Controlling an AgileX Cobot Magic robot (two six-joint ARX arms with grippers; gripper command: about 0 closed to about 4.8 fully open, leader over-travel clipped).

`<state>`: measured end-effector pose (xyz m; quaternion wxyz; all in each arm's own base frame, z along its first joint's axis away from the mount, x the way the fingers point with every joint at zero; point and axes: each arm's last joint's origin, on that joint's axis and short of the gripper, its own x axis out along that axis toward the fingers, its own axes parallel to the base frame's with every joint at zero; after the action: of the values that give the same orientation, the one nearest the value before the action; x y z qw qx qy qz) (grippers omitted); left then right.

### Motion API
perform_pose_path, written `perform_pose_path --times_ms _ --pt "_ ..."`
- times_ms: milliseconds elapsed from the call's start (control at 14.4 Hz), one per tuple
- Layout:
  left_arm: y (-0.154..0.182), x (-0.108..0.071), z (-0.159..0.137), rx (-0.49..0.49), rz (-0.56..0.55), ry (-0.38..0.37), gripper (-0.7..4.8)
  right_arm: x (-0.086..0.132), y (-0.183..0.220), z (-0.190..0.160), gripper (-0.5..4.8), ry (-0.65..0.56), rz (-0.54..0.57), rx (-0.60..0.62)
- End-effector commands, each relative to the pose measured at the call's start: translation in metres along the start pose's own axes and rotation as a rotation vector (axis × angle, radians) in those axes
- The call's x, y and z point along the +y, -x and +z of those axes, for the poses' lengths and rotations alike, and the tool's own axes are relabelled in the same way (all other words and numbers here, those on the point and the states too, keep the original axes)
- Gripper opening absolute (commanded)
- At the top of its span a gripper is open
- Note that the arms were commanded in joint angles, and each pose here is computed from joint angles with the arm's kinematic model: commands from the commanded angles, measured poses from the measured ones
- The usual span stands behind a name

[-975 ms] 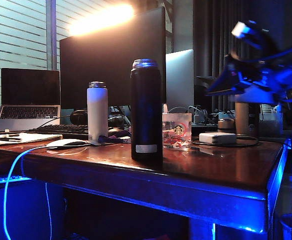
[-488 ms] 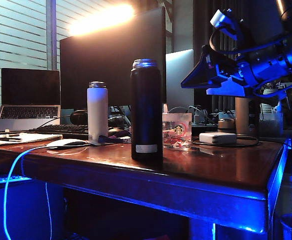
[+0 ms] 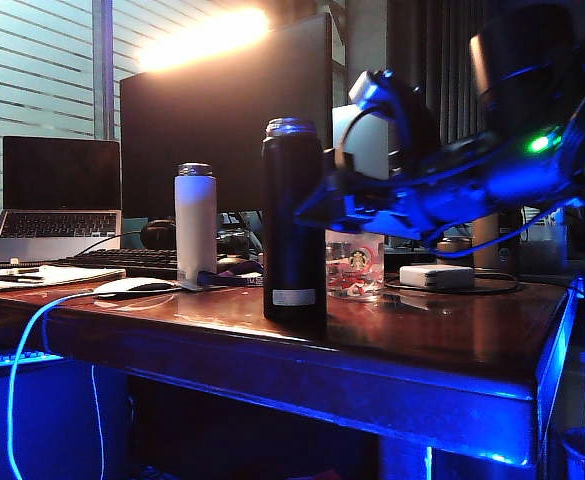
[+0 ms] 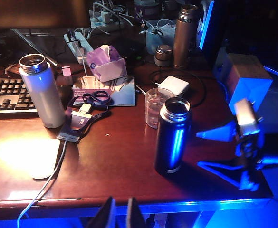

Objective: Pick up the black thermos, pour a little water from inside into the glass cup, then place the black thermos back on the table.

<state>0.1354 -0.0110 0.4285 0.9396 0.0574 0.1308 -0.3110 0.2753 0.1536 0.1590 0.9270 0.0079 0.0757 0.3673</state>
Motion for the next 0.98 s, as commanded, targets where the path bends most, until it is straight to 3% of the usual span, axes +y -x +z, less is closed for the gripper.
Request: perform_pose_path --times_ms 70,975 --pt "0.001 0.0 0.002 -0.014 0.003 -0.009 0.53 0.001 -0.008 0.004 4.79 -0.019 -0.03 -0.089" --pt "0.001 0.0 0.002 -0.015 0.0 -0.009 0.52 -0.008 -0.054 0.016 4.79 -0.019 -0.02 -0.083"
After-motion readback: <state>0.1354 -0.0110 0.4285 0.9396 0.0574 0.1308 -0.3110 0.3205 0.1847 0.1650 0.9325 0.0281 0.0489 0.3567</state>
